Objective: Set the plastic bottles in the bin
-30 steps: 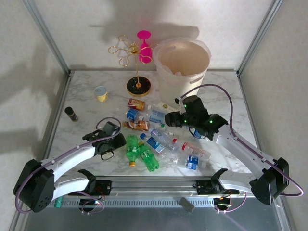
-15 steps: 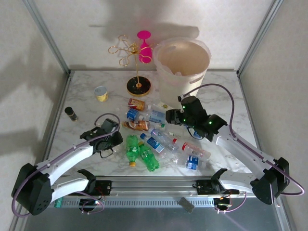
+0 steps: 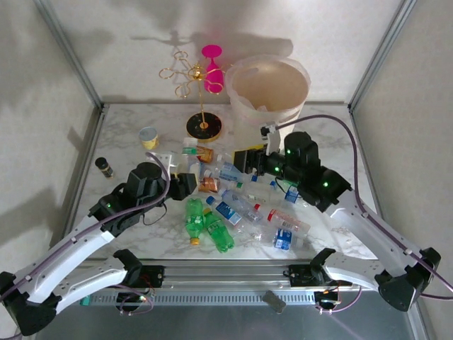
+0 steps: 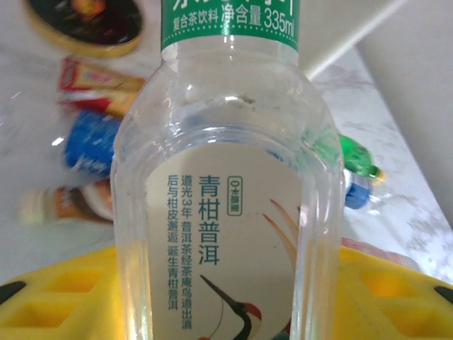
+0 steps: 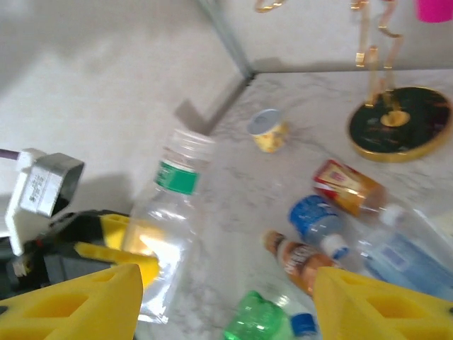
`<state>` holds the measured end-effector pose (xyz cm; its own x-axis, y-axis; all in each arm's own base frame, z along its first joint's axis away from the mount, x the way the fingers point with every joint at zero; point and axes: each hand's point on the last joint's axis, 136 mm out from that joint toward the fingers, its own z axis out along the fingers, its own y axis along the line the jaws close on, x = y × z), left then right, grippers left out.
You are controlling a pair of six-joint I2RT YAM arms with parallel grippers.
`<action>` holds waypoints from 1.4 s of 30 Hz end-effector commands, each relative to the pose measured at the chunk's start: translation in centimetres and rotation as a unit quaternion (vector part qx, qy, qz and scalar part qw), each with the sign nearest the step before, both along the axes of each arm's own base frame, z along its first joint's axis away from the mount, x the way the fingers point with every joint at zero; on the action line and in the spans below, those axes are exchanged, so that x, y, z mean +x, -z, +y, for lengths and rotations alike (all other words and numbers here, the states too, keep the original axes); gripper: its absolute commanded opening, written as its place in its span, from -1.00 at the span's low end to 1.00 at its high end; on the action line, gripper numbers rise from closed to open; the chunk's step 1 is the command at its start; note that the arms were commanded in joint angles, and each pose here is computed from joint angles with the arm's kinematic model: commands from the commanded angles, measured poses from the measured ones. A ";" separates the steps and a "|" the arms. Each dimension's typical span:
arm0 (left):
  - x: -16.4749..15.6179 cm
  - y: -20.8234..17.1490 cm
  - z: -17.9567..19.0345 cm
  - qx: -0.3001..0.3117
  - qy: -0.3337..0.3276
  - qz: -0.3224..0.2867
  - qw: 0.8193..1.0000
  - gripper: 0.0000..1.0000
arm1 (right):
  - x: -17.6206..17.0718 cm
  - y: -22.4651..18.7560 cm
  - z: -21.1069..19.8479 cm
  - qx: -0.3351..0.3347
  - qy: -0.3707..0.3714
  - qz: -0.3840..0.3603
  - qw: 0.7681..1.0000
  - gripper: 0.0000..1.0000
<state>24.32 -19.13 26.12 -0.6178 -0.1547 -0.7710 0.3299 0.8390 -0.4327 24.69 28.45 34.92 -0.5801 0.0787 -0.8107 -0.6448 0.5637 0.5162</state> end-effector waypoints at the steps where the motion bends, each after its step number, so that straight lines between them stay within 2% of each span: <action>1: -0.2 -4.2 -2.6 0.019 0.069 -0.091 0.993 -0.07 | -1.7 -3.8 2.5 0.054 -0.083 -0.013 0.995 0.35; 5: -0.1 -5.7 -4.1 0.060 0.094 -0.125 0.986 -0.09 | -1.7 -5.9 3.8 0.076 -0.112 -0.015 0.991 0.54; 9: -0.1 -6.9 -5.3 0.075 0.114 -0.150 0.979 -0.16 | -0.2 -6.4 4.2 0.072 -0.090 -0.004 0.993 0.63; 12: -0.2 -7.6 -5.8 0.072 0.121 -0.161 0.977 -0.16 | 1.0 -6.2 4.3 0.063 -0.064 0.009 0.996 0.60; 17: -0.5 -8.1 -6.6 0.063 0.130 -0.172 0.974 -0.16 | 1.1 -6.1 5.5 0.083 -0.083 0.026 0.993 0.47; 22: -0.8 -8.4 -6.8 0.057 0.130 -0.177 0.974 -0.16 | 3.0 -4.6 4.4 0.053 -0.018 0.032 0.998 0.45; 27: -0.8 -8.0 -6.5 0.063 0.125 -0.176 0.974 -0.16 | 3.7 -5.0 2.5 0.058 0.035 0.017 0.998 0.45; 30: -1.0 -8.0 -6.6 0.059 0.129 -0.176 0.974 -0.17 | 3.1 -5.2 3.1 0.069 0.010 0.019 0.997 0.41; 34: -1.2 -8.3 -6.9 0.059 0.132 -0.182 0.973 -0.17 | 2.2 -5.2 4.4 0.086 -0.034 0.036 0.995 0.22; 38: -1.3 -8.2 -7.2 0.063 0.137 -0.181 0.972 -0.14 | 1.6 -5.6 4.6 0.099 -0.050 0.037 0.993 -0.17; 40: -1.2 -8.4 -7.2 0.062 0.132 -0.182 0.972 -0.01 | 1.4 -6.0 4.4 0.104 -0.050 0.035 0.993 -0.31; 42: -1.2 -8.8 -7.0 0.056 0.126 -0.185 0.973 0.28 | 1.3 -6.6 4.1 0.110 -0.046 0.030 0.992 -0.37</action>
